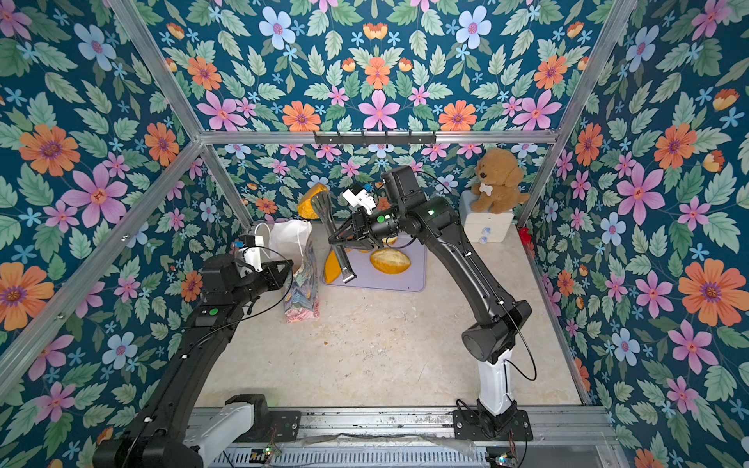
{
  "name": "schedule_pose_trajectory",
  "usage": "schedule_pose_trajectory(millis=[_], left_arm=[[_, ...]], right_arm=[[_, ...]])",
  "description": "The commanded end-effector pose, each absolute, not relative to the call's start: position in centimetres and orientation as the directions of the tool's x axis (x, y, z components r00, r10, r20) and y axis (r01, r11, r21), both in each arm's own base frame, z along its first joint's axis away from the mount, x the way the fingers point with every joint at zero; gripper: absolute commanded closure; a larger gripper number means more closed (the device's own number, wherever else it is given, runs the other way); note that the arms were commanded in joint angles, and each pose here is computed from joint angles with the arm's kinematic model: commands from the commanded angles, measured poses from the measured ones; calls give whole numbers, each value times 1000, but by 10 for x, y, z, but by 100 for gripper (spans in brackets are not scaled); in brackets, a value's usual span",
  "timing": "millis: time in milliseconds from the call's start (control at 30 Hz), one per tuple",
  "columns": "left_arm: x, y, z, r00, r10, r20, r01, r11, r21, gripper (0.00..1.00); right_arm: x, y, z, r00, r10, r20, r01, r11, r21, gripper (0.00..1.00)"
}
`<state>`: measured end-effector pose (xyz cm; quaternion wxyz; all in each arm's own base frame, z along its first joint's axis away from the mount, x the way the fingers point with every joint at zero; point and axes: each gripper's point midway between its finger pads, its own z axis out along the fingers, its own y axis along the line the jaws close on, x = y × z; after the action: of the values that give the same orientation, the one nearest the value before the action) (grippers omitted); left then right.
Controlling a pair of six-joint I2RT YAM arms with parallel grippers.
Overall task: Pack bread into a paper bag
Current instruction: Place the fake bread in the paper bag.
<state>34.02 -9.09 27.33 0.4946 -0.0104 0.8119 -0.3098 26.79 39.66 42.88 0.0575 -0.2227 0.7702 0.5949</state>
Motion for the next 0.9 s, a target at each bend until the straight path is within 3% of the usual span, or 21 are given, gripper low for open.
schedule_pose_trajectory(millis=[0,400,867], left_arm=[[342,-96,273,-522,-314,-793,305,800,-517,85],[345,-109,278,-532,-284,-797,337,793,-508,85],[335,-98,273,-515,-238,-823,308,845,-438,85]], right_arm=[[267,399,433,-877,-285,-387,-444,175,879,100],[272,430,419,-874,-324,-362,-422,138,896,100],[261,437,370,-882,-389,-265,-373,235,898,100]])
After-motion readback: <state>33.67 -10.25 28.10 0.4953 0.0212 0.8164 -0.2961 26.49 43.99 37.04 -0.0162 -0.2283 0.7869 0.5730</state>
